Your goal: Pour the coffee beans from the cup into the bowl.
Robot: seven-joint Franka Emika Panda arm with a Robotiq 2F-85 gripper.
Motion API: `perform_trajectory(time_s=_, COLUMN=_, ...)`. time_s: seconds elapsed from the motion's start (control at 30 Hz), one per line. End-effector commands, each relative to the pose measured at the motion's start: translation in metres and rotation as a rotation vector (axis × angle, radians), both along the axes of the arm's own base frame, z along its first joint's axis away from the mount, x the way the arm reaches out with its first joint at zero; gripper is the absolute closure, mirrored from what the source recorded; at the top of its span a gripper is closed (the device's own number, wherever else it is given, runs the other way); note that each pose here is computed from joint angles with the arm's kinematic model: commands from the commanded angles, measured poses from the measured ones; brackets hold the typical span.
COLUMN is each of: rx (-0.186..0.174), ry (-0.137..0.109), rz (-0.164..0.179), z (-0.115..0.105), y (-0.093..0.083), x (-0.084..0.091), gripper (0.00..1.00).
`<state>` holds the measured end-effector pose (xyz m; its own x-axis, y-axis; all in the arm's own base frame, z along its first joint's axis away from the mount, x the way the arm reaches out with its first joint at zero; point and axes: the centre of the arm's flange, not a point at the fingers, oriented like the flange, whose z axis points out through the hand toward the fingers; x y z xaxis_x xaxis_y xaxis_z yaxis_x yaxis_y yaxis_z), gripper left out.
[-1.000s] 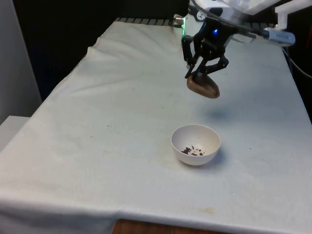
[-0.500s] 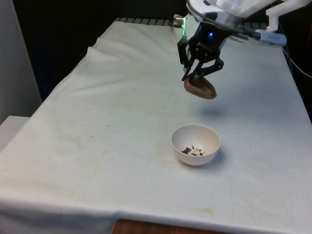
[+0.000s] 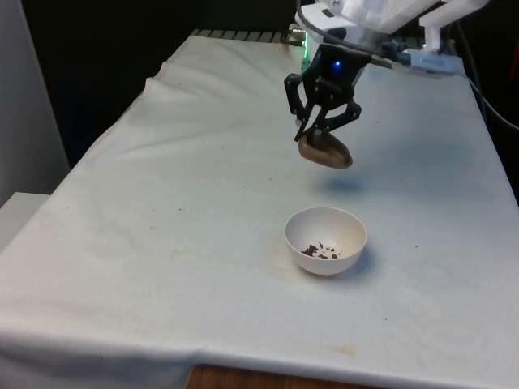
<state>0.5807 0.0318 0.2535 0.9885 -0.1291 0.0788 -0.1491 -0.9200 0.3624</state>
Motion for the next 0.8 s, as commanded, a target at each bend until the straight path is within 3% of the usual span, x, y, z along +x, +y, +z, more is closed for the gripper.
perform_trajectory(time_s=0.0, rx=0.026, ry=-0.009, rz=0.006, z=-0.001, y=-0.003, x=-0.002, gripper=1.0)
perform_trajectory(time_s=0.03, rx=0.03, ry=-0.013, rz=0.008, z=-0.001, y=-0.005, x=-0.002, gripper=1.0)
perform_trajectory(time_s=0.07, rx=0.009, ry=-0.005, rz=0.003, z=-0.001, y=-0.003, x=-0.001, gripper=1.0)
perform_trajectory(time_s=0.1, rx=0.04, ry=-0.016, rz=0.011, z=-0.003, y=-0.008, x=-0.003, gripper=1.0)
perform_trajectory(time_s=0.3, rx=0.072, ry=-0.022, rz=0.017, z=-0.01, y=-0.02, x=-0.008, gripper=1.0)
perform_trajectory(time_s=0.33, rx=0.076, ry=-0.024, rz=0.017, z=-0.01, y=-0.023, x=-0.009, gripper=1.0)
perform_trajectory(time_s=0.37, rx=0.058, ry=-0.018, rz=0.013, z=-0.01, y=-0.021, x=-0.006, gripper=1.0)
perform_trajectory(time_s=0.4, rx=0.079, ry=-0.023, rz=0.019, z=-0.011, y=-0.025, x=-0.01, gripper=1.0)
perform_trajectory(time_s=0.7, rx=0.104, ry=-0.023, rz=0.027, z=-0.016, y=-0.049, x=-0.021, gripper=1.0)
perform_trajectory(time_s=0.73, rx=0.088, ry=-0.017, rz=0.023, z=-0.016, y=-0.049, x=-0.018, gripper=1.0)
perform_trajectory(time_s=0.77, rx=0.105, ry=-0.023, rz=0.028, z=-0.016, y=-0.052, x=-0.022, gripper=1.0)
